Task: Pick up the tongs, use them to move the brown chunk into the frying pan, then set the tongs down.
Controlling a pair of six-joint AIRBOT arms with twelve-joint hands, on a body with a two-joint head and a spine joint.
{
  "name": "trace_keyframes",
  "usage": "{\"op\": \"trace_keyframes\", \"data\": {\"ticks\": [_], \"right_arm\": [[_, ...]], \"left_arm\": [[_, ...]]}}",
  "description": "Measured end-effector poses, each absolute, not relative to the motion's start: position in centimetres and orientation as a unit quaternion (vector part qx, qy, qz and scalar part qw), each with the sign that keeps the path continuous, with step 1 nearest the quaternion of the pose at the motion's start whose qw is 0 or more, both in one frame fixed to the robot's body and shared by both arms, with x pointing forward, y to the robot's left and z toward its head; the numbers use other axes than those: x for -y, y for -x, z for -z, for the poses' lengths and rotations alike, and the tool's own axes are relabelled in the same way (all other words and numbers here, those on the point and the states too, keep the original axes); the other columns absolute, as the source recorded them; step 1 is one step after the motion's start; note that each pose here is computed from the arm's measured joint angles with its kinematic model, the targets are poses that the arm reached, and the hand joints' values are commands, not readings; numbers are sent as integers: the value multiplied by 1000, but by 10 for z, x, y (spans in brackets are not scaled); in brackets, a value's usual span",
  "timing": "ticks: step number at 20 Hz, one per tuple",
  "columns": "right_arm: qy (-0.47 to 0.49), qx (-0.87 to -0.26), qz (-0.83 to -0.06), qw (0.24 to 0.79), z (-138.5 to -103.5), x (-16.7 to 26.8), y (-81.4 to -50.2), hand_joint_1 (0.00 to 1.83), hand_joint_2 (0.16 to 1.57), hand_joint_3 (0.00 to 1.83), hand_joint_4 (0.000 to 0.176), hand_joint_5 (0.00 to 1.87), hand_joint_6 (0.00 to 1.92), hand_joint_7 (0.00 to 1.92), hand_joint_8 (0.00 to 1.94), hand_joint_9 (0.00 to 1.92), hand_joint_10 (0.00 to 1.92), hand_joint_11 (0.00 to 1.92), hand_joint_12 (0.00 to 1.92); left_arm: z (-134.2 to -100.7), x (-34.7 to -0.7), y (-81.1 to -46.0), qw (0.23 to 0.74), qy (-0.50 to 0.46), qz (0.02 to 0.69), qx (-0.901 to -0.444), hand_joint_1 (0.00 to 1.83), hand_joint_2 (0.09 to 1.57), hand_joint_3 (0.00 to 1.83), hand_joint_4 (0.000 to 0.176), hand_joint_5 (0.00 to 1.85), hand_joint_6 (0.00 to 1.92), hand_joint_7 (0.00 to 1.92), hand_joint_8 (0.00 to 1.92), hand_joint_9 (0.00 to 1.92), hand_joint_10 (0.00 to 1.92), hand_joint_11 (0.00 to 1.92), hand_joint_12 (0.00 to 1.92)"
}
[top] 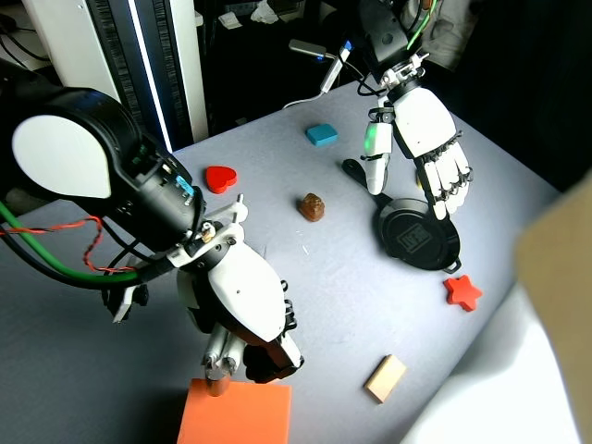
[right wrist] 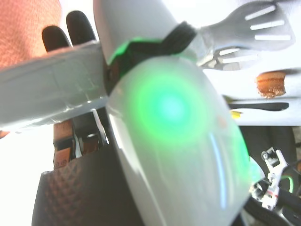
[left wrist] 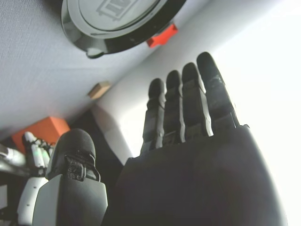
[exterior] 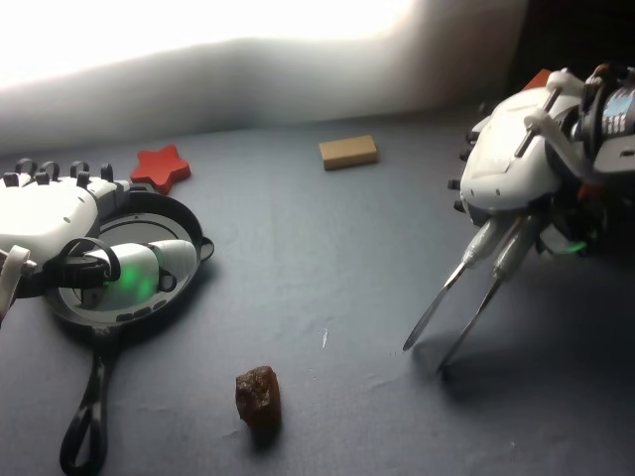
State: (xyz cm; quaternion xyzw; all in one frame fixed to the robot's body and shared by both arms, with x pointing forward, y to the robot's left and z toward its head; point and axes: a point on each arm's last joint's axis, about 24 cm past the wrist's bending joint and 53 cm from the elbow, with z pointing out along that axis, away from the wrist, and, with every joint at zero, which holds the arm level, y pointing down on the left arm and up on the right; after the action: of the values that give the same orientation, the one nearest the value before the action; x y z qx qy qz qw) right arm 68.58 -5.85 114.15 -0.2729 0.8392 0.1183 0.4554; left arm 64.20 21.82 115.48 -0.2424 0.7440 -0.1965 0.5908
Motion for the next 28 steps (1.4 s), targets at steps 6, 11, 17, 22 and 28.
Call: {"op": "trace_keyframes", "data": {"ticks": [6,11,17,22,28], "right_arm": [[245,-838,-143,466,-1171,54,-678,1077,1173,0,0,844,52,898,6,693,426,229,1456],[144,-861,-200,444,-1183,45,-661,1079,1177,0,0,817,36,868,1,669,412,202,1454],[66,-852,-216,473,-1200,46,-662,1068,1178,0,0,791,21,851,0,635,460,171,1517],[1,-852,-240,466,-1197,42,-650,1073,1172,0,0,747,1,815,0,593,466,114,1522],[-45,-856,-251,449,-1186,34,-632,1080,1148,0,0,747,5,820,6,599,470,127,1519]], "left_arm": [[-1154,-218,-642,591,243,196,-744,0,1222,1,0,129,0,150,1,128,1,0,425],[-1154,-219,-642,591,243,196,-744,0,1221,0,0,109,0,137,0,107,1,0,393],[-1154,-218,-642,590,243,196,-744,0,1225,1,0,139,6,153,1,127,4,0,450],[-1155,-226,-647,593,253,194,-739,7,1227,1,0,160,6,172,1,144,5,0,498],[-1153,-241,-653,593,270,182,-736,5,1228,1,0,165,7,179,3,155,5,0,513]]}}
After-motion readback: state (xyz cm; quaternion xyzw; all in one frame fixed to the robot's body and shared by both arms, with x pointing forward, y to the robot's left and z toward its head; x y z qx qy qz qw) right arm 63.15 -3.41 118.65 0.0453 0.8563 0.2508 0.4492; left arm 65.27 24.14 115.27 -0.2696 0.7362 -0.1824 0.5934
